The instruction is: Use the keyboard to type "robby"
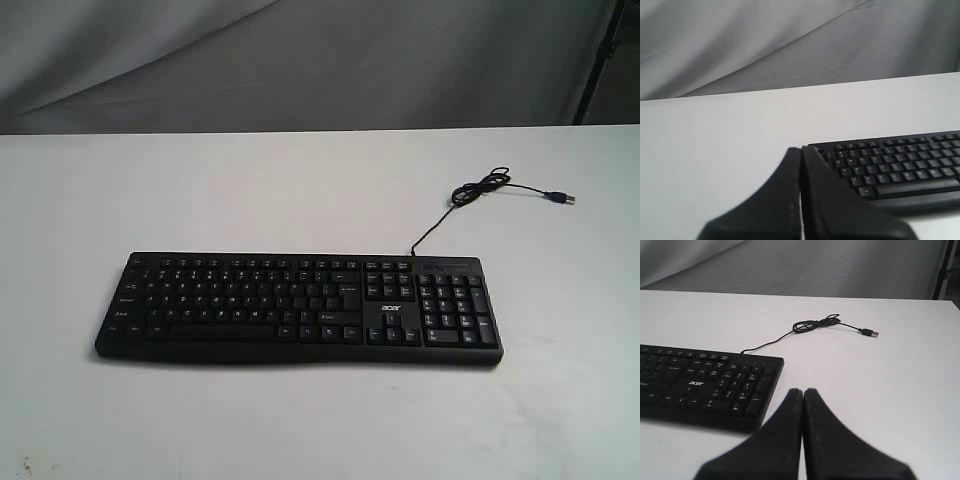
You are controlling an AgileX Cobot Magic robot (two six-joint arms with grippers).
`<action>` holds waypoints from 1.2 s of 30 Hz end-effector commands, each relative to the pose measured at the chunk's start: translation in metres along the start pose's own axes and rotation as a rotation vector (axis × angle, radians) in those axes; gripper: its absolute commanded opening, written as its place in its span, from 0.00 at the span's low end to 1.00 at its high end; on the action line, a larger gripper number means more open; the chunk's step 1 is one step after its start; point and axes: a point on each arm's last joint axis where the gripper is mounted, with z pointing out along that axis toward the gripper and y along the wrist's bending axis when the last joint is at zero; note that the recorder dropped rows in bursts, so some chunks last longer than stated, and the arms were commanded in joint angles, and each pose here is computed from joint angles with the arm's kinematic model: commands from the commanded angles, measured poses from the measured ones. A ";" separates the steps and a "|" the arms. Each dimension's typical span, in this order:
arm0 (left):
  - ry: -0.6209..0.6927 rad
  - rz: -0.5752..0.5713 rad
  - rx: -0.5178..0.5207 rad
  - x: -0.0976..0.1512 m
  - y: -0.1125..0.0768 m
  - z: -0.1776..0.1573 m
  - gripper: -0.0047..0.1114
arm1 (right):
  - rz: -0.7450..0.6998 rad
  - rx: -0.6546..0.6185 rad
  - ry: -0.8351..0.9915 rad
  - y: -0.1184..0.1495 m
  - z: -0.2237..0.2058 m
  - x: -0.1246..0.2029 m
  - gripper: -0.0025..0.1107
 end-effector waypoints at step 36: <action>-0.005 0.003 0.005 0.001 0.000 0.000 0.04 | -0.025 0.010 -0.253 -0.001 -0.003 -0.022 0.02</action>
